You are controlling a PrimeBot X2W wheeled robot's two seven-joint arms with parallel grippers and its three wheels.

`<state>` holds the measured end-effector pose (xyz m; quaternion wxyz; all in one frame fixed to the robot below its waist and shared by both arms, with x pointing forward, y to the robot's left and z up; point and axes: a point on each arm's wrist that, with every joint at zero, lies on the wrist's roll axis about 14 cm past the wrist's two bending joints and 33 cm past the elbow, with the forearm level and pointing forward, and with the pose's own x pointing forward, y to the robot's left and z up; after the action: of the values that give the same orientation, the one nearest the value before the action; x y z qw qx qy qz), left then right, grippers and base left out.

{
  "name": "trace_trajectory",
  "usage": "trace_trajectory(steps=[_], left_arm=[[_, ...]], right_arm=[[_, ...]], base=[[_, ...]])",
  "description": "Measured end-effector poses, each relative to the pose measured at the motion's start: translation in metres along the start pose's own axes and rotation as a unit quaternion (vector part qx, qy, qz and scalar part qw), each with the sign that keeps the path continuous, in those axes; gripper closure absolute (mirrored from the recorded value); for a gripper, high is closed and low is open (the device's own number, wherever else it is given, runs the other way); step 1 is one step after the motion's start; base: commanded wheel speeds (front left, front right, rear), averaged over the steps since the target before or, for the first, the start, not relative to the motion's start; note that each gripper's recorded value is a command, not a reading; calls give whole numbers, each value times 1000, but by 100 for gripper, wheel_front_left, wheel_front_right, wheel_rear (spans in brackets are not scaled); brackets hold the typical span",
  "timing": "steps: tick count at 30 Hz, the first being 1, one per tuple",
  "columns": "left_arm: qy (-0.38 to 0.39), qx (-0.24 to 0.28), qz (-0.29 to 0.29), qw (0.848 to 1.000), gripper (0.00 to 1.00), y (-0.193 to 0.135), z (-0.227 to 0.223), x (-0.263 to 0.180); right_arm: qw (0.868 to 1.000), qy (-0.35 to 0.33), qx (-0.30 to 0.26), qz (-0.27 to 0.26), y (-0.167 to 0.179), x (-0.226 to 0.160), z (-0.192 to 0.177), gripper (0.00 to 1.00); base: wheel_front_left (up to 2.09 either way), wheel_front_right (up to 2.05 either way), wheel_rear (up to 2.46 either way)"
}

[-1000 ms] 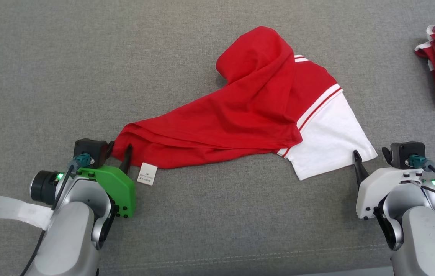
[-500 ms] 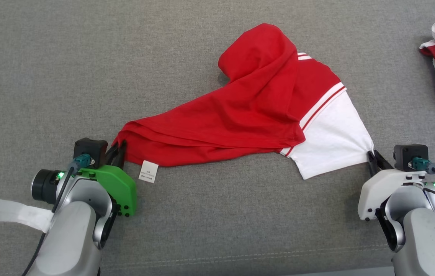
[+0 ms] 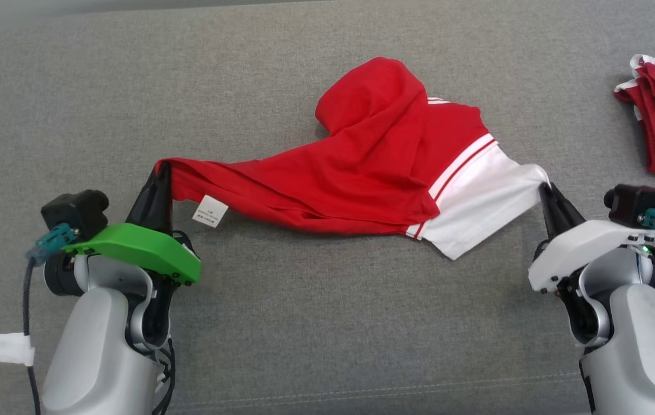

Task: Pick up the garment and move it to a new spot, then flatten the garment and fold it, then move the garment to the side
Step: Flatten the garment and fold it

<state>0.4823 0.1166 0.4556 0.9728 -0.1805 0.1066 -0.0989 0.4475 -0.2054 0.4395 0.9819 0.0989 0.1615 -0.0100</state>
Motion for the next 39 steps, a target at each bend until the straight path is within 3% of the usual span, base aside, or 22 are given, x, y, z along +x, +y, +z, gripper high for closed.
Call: trace_trajectory(steps=[2,12,26,31,39], left_arm=[[-21,-38,-5,999,100,-4,17,0],[-69,-97,-46,992,100,-27,79,39],[-135,-15,-109,985,100,-46,183,154],[-174,-19,-117,978,100,-41,209,191],[-238,-104,-108,960,100,-27,233,229]], right_arm=[[999,-31,20,17,10,3,27,100],[992,-107,37,58,33,30,121,100],[977,-196,-27,81,62,123,227,100],[964,-252,-46,71,63,153,261,100],[934,-350,-67,30,45,176,307,100]], base=[[0,0,0],[0,0,0],[0,0,0],[0,0,0],[0,0,0]])
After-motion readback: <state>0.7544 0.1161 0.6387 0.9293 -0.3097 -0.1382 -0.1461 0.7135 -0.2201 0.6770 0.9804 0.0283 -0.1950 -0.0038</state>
